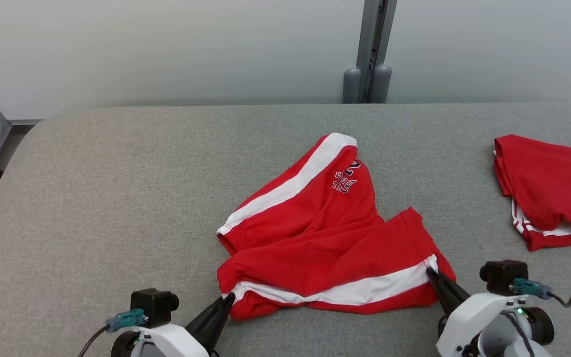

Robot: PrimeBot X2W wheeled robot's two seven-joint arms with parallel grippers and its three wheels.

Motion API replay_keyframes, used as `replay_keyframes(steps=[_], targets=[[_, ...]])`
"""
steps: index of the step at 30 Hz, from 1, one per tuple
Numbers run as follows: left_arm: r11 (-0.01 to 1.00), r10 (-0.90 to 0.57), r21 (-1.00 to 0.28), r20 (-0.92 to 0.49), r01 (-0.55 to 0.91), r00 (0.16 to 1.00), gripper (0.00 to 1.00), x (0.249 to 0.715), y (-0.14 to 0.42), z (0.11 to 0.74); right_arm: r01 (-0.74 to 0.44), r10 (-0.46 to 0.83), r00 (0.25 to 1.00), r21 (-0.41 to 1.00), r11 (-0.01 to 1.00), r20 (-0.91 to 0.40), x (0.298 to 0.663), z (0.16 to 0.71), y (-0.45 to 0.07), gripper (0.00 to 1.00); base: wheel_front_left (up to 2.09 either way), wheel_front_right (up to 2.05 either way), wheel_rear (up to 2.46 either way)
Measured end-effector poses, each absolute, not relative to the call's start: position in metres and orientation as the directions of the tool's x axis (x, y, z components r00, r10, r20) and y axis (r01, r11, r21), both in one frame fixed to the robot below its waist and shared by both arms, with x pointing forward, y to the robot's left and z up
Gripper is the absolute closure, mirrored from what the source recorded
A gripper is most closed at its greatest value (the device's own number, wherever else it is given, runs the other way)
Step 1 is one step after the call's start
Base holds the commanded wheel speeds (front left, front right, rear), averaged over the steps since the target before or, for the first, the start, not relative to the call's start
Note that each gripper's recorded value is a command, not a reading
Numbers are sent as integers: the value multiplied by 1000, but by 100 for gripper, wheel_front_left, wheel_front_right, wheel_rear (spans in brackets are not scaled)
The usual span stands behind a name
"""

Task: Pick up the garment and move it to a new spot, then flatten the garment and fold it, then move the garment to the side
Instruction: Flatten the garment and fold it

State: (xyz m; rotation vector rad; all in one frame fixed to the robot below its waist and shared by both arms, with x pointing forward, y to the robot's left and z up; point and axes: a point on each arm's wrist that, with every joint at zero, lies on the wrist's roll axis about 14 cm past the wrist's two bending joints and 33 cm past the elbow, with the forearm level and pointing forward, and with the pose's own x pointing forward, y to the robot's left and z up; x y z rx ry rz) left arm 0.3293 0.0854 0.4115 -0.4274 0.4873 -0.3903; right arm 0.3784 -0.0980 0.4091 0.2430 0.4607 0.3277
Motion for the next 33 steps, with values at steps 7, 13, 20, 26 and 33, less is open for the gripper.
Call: replay_keyframes(steps=[7,13,20,26,33], targets=[[825,-457,-457,-192,334,868,100,340,90,464,-241,298,943,313,919,-149,396,466,-114,100,0,0,0],[790,-491,-462,-83,403,867,100,340,84,505,-250,256,966,360,899,33,398,512,-123,100,0,0,0],[807,-511,-375,-55,457,858,100,386,97,537,-318,271,947,379,869,171,431,564,-118,100,0,0,0],[807,-533,-283,32,519,846,100,466,95,591,-380,304,919,366,850,250,494,607,-115,100,0,0,0],[834,-518,-188,51,518,854,100,568,105,622,-450,323,873,345,824,367,583,662,-105,100,0,0,0]])
